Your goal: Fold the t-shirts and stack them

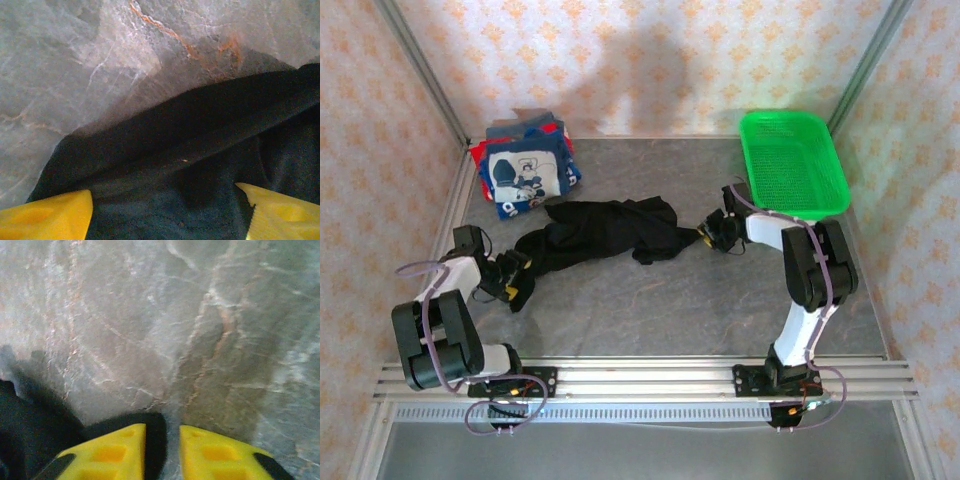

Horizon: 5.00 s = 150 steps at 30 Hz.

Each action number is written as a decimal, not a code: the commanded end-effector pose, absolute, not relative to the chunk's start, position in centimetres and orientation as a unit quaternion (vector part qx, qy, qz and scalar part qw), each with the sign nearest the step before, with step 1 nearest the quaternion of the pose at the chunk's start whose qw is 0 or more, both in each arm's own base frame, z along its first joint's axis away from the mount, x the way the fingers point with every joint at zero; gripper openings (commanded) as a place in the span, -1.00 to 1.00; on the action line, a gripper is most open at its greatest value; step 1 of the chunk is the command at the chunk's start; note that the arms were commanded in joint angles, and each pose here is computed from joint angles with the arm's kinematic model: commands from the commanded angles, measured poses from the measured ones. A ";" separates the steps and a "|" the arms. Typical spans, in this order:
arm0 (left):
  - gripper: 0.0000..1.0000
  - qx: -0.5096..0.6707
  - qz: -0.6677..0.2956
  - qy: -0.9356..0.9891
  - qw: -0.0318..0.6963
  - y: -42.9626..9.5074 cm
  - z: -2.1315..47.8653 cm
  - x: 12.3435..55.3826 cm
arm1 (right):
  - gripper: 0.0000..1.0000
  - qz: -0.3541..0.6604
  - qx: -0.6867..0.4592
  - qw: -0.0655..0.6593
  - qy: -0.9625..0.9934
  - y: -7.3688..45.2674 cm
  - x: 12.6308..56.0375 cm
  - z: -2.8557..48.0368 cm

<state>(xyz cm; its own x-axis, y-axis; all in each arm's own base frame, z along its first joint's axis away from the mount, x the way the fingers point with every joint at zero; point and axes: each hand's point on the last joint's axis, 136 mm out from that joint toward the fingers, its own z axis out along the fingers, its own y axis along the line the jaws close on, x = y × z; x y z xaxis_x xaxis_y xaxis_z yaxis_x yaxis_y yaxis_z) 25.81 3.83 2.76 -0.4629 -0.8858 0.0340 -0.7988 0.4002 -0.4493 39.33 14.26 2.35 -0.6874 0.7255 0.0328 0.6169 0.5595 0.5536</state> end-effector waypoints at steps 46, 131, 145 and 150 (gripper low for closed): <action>-1.00 -0.302 -0.327 0.769 0.459 2.7 41.0 38.1 | -1.00 0.298 0.200 0.502 0.787 7.0 40.2 47.0; -0.25 -0.517 -0.178 0.789 0.281 3.2 14.6 33.0 | 0.45 0.269 0.024 0.275 0.923 21.2 51.5 28.1; 0.80 -0.335 -0.177 0.893 0.243 -0.1 16.3 30.8 | 0.58 0.159 -0.087 0.109 0.977 21.0 31.3 13.1; 0.72 -0.282 -0.134 0.940 0.141 -0.9 12.4 28.2 | 0.58 0.098 -0.128 0.092 0.983 22.0 31.6 8.0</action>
<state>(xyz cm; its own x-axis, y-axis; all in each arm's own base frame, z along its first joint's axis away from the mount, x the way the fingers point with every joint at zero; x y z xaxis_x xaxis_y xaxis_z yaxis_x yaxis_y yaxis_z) 30.84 0.04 14.51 -0.6773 -0.6796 -0.2820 -0.5450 0.7208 -0.4282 28.89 21.65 9.23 -0.9753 -0.1925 -0.1079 -0.2138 0.9452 0.2468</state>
